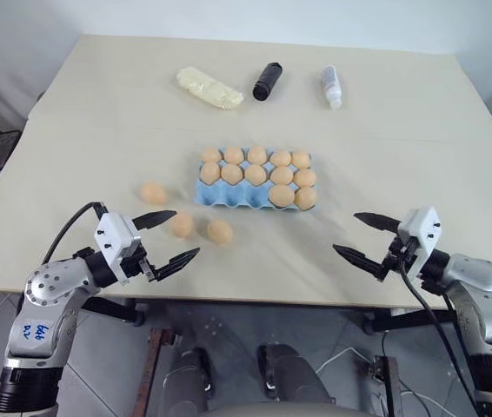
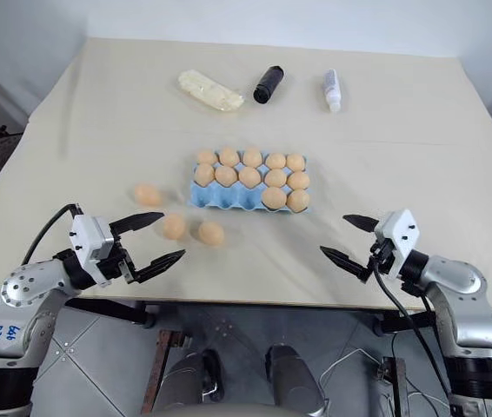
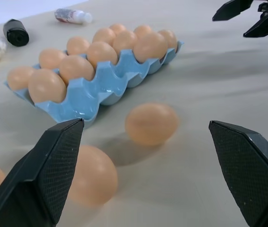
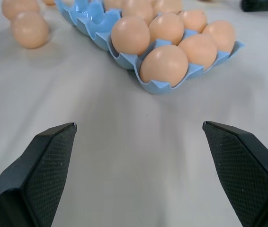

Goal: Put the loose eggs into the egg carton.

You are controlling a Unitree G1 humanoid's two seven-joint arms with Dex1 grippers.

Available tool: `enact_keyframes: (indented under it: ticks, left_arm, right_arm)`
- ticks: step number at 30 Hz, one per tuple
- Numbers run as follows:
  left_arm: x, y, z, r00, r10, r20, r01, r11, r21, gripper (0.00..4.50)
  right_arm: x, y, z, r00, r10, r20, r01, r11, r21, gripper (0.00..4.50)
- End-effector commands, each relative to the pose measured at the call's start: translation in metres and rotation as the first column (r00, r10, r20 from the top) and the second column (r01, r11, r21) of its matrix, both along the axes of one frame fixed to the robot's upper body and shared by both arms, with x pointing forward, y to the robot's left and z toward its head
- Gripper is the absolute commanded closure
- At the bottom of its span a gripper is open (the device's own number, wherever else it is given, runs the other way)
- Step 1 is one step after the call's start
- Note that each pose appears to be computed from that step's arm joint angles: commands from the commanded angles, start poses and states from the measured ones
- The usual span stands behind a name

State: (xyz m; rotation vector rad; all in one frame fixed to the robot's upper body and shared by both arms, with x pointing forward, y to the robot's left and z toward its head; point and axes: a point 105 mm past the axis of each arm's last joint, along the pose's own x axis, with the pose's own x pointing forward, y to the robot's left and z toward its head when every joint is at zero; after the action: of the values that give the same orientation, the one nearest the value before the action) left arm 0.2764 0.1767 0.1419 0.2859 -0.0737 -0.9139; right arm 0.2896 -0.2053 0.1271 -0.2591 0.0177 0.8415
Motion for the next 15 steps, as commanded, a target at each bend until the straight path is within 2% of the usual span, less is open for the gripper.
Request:
enact_keyframes:
  ticks: [1,4,15]
  left_arm:
    - [0.002,-0.011,0.003,0.998,-0.051,0.022,0.050,0.998,0.031,0.00]
    - [0.004,-0.028,-0.003,0.993,-0.113,0.023,0.110,0.989,0.094,0.00]
    - [0.035,-0.082,-0.017,0.976,-0.216,0.016,0.212,0.967,0.142,0.00]
  right_arm:
    - [-0.006,0.005,0.014,0.998,0.020,0.067,-0.020,1.000,0.003,0.03]
    - [-0.010,0.011,0.014,0.997,0.043,0.067,-0.043,0.999,-0.001,0.03]
    - [-0.030,0.035,0.023,0.989,0.123,0.087,-0.121,0.992,-0.019,0.03]
